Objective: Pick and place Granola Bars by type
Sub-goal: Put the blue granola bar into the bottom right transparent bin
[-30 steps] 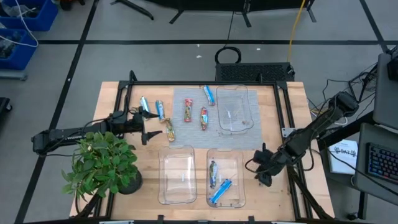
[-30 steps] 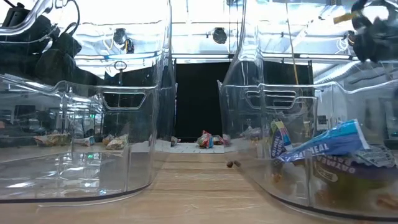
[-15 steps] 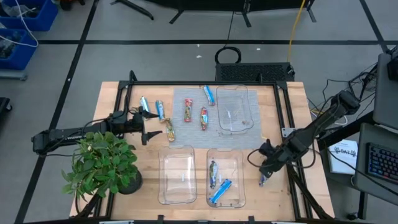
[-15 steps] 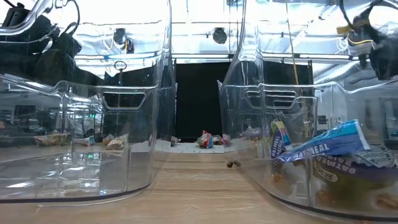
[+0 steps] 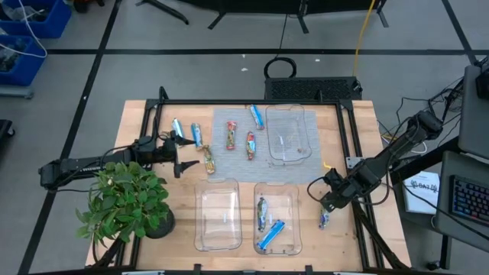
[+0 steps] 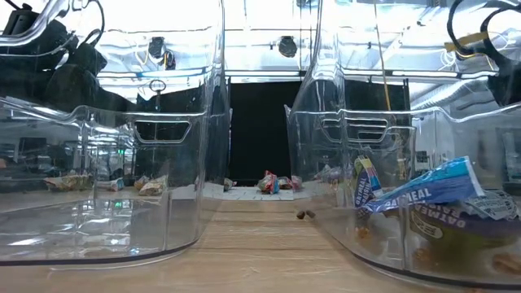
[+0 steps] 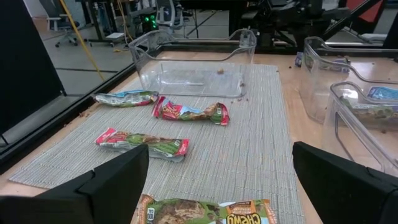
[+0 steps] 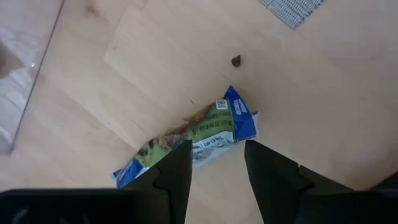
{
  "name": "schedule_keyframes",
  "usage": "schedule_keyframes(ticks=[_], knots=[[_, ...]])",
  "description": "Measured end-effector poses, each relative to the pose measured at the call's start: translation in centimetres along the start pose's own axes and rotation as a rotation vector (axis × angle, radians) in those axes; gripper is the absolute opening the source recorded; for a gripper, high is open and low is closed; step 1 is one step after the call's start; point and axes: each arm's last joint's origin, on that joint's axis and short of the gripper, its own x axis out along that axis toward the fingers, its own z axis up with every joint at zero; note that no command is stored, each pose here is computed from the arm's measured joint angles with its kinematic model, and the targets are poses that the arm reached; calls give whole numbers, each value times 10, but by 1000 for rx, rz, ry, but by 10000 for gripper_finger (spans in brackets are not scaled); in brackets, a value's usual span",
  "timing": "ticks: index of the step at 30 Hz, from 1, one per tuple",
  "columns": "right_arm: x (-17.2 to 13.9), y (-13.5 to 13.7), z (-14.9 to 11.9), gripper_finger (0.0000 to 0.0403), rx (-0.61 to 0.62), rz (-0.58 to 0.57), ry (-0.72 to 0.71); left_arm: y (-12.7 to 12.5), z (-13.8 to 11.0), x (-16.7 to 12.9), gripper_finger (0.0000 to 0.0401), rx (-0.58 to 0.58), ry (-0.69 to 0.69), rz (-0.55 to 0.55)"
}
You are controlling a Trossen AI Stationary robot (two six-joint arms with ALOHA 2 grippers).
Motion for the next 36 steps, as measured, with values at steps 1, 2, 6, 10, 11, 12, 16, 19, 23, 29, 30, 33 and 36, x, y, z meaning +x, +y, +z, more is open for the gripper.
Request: schedule_keyframes(ticks=[1, 2, 6, 10, 11, 12, 16, 19, 23, 29, 30, 33, 36], knots=[[1, 0, 0, 139, 0, -15, 3, 0, 0, 0, 397, 0, 0, 0], [2, -1, 0, 139, 0, -28, 7, 0, 0, 0, 397, 0, 0, 0], [5, 1, -1, 139, -4, -52, 25, 0, 0, 0, 397, 0, 0, 0], [10, 6, -1, 139, -7, -31, 23, 0, 0, 0, 397, 0, 0, 0], [11, 8, -1, 139, -7, -24, 24, 0, 0, 0, 397, 0, 0, 0], [12, 9, -1, 139, -7, -23, 24, 0, 0, 0, 397, 1, 0, 0], [17, 15, -1, 139, -4, -7, 24, 0, 0, 0, 397, 26, 0, 0], [19, 20, -1, 139, -1, 26, 23, 0, 0, 0, 397, 29, 0, 0], [20, 24, 3, 139, 17, 60, -26, 0, 0, 0, 397, 28, 0, 0], [21, 32, 8, 139, 8, 127, -44, 0, 0, 0, 397, 27, 0, 0], [21, 32, 9, 139, 18, 130, -44, 0, 0, 0, 397, 26, 0, 0], [20, 33, 12, 139, 40, 147, -45, 0, 0, 0, 397, 25, 0, 0], [20, 34, 13, 139, 42, 155, -48, 0, 0, 0, 397, 25, 0, 0]])
